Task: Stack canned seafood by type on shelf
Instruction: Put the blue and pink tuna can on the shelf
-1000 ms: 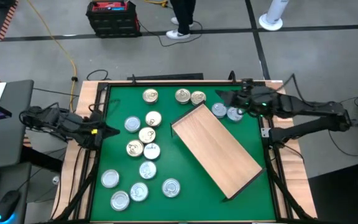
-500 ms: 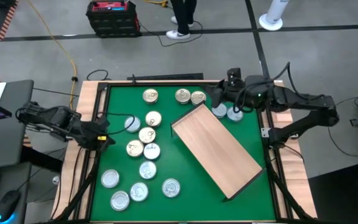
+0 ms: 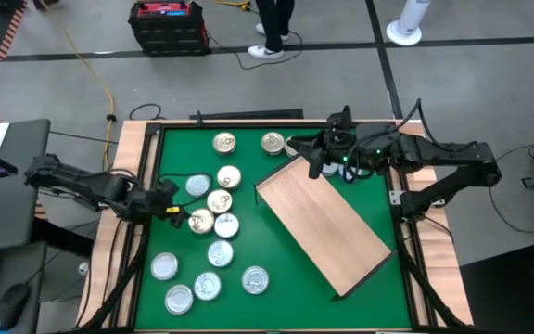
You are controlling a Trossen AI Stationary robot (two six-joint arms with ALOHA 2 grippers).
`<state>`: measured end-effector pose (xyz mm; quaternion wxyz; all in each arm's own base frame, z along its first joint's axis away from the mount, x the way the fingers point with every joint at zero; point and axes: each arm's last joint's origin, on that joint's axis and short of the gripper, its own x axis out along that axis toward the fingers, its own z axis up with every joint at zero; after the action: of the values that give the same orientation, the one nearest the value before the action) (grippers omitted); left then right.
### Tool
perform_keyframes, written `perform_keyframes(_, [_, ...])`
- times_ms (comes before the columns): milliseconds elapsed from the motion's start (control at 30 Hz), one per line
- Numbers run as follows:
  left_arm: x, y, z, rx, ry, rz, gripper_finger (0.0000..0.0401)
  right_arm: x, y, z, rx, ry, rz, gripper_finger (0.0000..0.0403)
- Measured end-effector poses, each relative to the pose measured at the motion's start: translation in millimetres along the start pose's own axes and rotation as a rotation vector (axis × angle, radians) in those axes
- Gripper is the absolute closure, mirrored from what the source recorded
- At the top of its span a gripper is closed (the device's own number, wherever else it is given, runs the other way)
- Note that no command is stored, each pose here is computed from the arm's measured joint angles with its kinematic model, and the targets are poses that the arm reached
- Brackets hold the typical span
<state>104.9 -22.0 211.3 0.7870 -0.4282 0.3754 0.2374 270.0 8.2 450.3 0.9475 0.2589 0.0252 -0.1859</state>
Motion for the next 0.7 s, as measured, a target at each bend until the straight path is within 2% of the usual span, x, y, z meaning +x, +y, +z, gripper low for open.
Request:
perform_keyframes(167, [9, 7, 1, -0.024, 0.030, 0.009, 0.0243, 0, 1, -1, -0.010, 0.026, 0.042, 0.0280])
perform_keyframes(400, [29, 13, 3, -0.015, 0.046, -0.058, 0.0277, -1, 4, -3, -0.027, 0.039, 0.061, 0.0280])
perform_keyframes(567, [35, 20, 4, -0.025, 0.053, -0.025, 0.0303, -2, 7, -4, -0.027, 0.041, 0.074, 0.0280])
perform_keyframes(700, [35, 26, 4, -0.010, 0.050, 0.031, 0.0342, -4, 10, -6, -0.027, 0.041, 0.083, 0.0280])
